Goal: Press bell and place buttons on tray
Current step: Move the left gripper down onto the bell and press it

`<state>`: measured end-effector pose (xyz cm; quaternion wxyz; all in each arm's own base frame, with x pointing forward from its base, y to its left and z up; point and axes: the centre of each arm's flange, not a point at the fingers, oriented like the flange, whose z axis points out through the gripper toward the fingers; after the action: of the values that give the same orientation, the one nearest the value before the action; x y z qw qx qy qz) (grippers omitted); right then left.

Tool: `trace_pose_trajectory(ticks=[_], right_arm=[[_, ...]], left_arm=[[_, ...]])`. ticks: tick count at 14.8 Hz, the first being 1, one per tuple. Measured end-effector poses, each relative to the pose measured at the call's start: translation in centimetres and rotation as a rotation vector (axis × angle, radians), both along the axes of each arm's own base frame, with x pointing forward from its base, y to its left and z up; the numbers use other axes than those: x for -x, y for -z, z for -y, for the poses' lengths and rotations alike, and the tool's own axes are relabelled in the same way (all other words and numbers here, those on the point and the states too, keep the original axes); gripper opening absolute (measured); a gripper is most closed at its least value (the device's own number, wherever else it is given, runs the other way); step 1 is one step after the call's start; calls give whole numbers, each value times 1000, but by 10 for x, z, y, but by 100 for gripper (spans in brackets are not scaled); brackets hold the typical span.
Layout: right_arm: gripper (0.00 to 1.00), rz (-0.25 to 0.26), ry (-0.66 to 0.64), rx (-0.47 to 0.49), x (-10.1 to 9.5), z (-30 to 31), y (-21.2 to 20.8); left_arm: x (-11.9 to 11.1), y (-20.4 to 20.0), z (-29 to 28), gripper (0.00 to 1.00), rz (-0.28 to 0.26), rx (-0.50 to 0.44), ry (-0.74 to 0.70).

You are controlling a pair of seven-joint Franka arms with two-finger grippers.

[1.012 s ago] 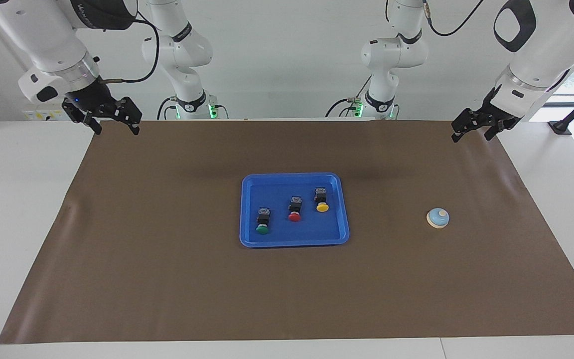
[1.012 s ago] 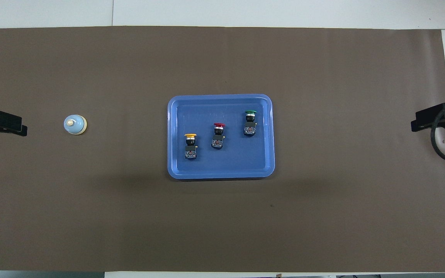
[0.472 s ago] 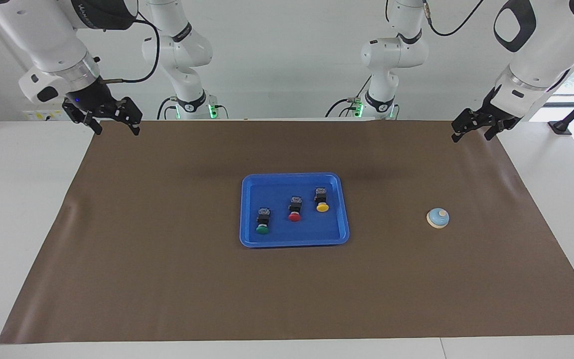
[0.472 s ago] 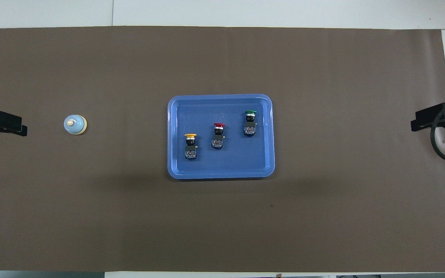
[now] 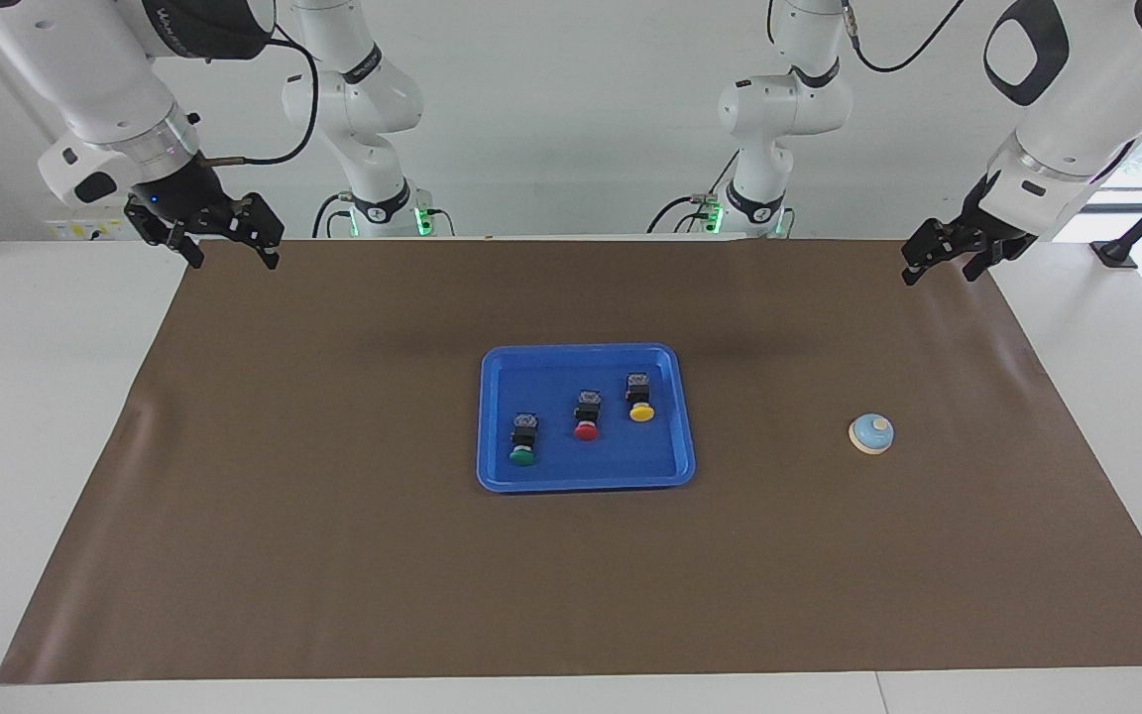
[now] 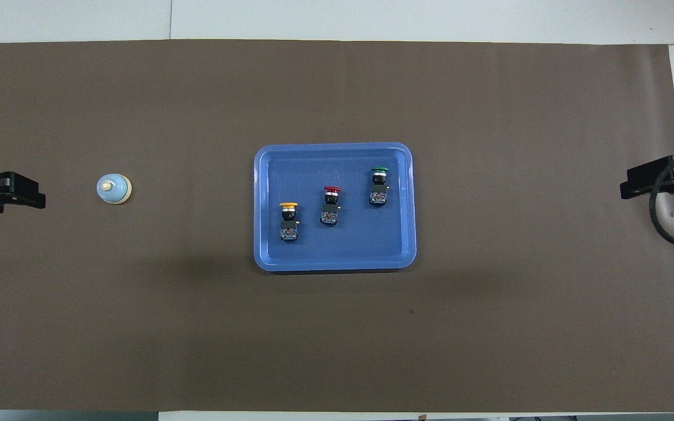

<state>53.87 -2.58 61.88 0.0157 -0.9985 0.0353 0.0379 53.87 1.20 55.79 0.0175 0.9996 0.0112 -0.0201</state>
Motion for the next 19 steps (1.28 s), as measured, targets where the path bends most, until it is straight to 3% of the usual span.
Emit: trace_pose_trajectory(ticks=[5, 11, 19], right_arm=[[100, 0, -1, 0, 0, -1, 0], [100, 0, -4, 0, 0, -2, 0], [100, 0, -10, 0, 0, -5, 0]], left_arm=[[-10, 62, -21, 2, 14, -4, -43], [-50, 147, -20, 1, 23, -14, -42], [-62, 181, -16, 1, 60, -20, -37]])
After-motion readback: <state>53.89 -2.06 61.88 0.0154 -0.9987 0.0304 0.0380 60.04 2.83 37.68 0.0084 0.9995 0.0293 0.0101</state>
